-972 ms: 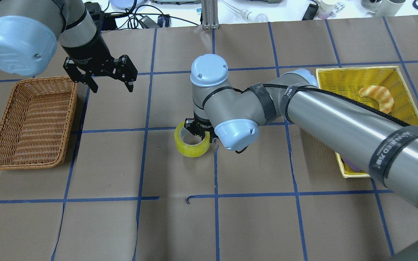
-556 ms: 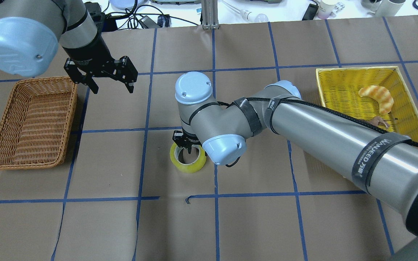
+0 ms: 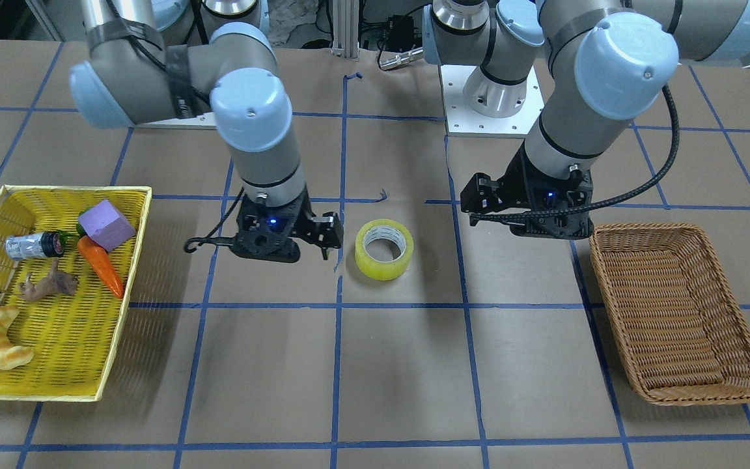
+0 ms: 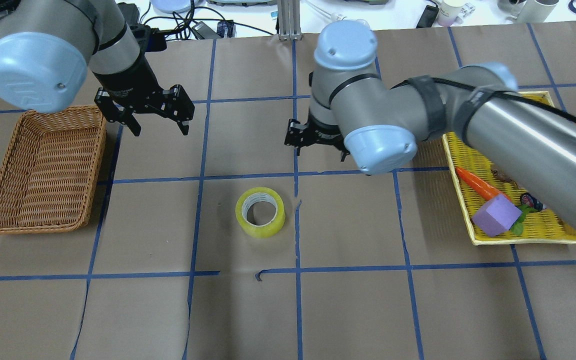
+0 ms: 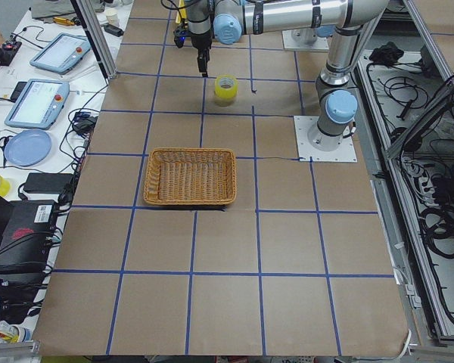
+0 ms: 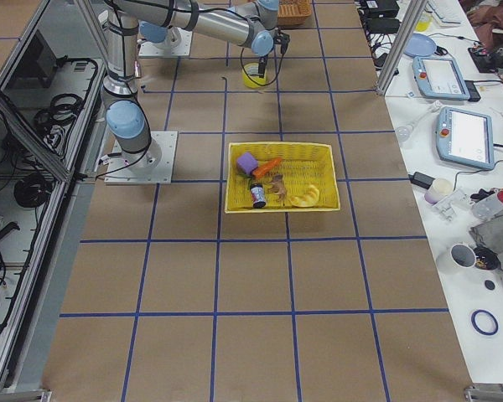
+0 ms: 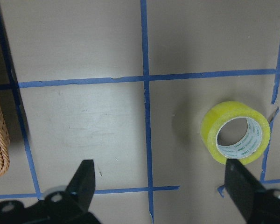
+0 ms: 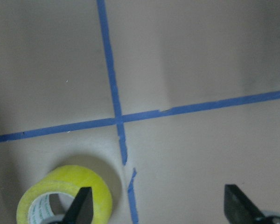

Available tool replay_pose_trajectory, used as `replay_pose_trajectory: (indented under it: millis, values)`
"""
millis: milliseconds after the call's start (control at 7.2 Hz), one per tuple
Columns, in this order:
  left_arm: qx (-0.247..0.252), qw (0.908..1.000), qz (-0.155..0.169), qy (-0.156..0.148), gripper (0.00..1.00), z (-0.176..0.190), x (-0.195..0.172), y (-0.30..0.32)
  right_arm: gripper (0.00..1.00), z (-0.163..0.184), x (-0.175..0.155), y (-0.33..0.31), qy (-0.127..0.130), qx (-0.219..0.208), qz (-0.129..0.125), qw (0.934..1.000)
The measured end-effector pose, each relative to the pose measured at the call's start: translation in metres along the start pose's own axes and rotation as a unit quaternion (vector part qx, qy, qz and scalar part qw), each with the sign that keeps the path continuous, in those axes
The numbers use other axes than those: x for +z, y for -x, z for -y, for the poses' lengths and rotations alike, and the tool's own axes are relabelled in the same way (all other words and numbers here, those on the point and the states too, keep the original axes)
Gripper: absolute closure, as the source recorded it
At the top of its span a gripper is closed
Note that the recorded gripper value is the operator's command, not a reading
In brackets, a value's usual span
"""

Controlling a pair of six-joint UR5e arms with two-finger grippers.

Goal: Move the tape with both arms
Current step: 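Open the right gripper and raise it while the left arm reaches toward the tape, then lower the left gripper onto the tape roll rim and grasp it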

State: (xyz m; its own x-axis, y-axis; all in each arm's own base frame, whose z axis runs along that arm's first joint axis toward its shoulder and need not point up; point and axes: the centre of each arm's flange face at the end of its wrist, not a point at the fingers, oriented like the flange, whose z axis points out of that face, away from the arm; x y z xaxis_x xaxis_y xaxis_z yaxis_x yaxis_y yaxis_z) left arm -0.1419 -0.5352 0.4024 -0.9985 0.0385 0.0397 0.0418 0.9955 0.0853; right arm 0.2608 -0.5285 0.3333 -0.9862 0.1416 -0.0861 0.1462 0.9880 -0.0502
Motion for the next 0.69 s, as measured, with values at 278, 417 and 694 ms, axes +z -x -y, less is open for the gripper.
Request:
replay_pose_trajectory:
  millis: [278,417,694]
  values:
    - [0.01,0.9994,-0.034,-0.006,0.0,-0.012,0.052,-0.032,0.0,0.032,-0.037,-0.073,0.001,0.002,-0.022,0.9998]
    - [0.012,0.999,-0.043,-0.006,0.0,-0.021,0.085,-0.048,0.0,0.037,-0.056,-0.092,0.01,0.001,-0.034,0.9994]
    - [0.025,0.9981,-0.057,0.003,0.0,-0.032,0.141,-0.074,0.0,0.037,-0.083,-0.112,0.026,0.005,-0.045,0.9986]
